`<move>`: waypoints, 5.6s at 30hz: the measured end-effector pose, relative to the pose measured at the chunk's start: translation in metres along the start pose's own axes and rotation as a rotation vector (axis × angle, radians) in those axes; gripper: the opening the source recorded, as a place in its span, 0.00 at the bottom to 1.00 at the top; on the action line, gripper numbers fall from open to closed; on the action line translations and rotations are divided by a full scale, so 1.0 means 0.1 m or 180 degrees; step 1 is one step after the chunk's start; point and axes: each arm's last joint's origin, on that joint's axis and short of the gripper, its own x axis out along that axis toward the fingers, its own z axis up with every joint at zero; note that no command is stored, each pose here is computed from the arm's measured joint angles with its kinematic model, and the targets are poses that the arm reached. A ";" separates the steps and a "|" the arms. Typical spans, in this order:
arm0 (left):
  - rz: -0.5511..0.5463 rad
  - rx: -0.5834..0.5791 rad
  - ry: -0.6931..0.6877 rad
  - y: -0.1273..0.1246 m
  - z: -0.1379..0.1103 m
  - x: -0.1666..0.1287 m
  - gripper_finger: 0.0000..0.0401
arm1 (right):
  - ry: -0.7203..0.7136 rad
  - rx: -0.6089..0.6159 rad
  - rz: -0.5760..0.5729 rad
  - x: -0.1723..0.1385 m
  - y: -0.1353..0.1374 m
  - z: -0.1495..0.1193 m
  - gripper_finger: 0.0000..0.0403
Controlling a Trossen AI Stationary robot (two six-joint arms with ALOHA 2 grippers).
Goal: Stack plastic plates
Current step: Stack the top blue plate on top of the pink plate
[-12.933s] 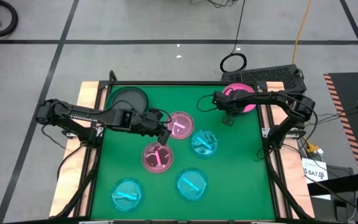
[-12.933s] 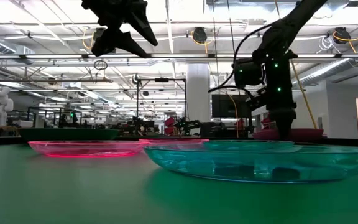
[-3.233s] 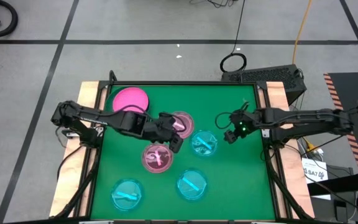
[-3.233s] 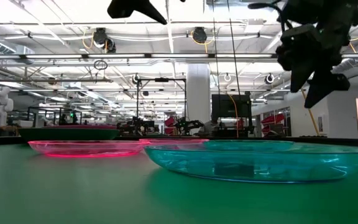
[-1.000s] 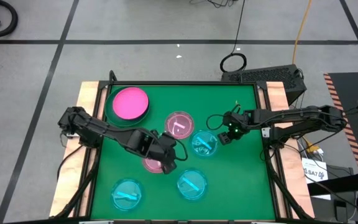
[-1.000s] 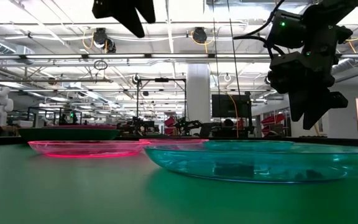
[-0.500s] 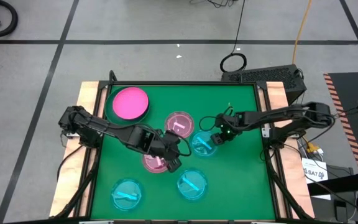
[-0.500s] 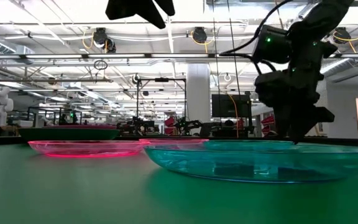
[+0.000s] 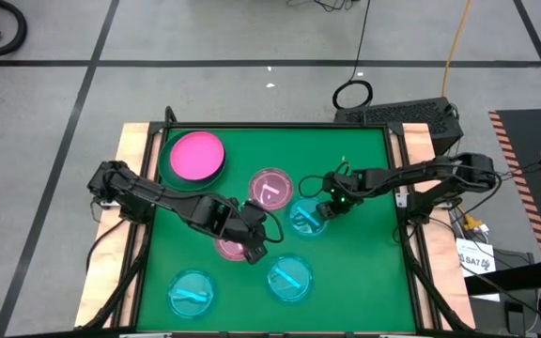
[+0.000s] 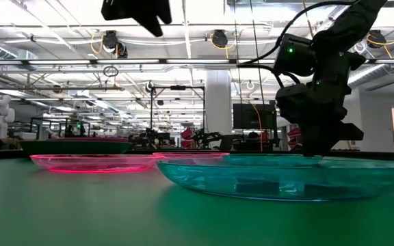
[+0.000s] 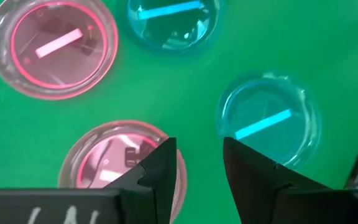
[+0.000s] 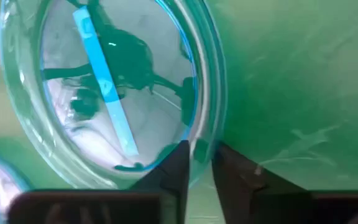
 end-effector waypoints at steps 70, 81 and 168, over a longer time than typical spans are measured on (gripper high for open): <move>-0.0650 -0.1569 -0.0099 1.07 1.10 0.35 0.68 | -0.1124 0.0194 0.1234 -0.79 0.23 -0.03 0.00; -0.0584 -0.1614 -0.0148 1.01 1.09 0.42 0.46 | -0.1225 0.0095 0.1177 -0.79 0.23 -0.02 0.00; 0.1470 -0.1725 0.0740 3.79 0.62 -0.85 0.04 | -0.1416 0.0118 0.0950 -0.93 0.02 0.08 0.53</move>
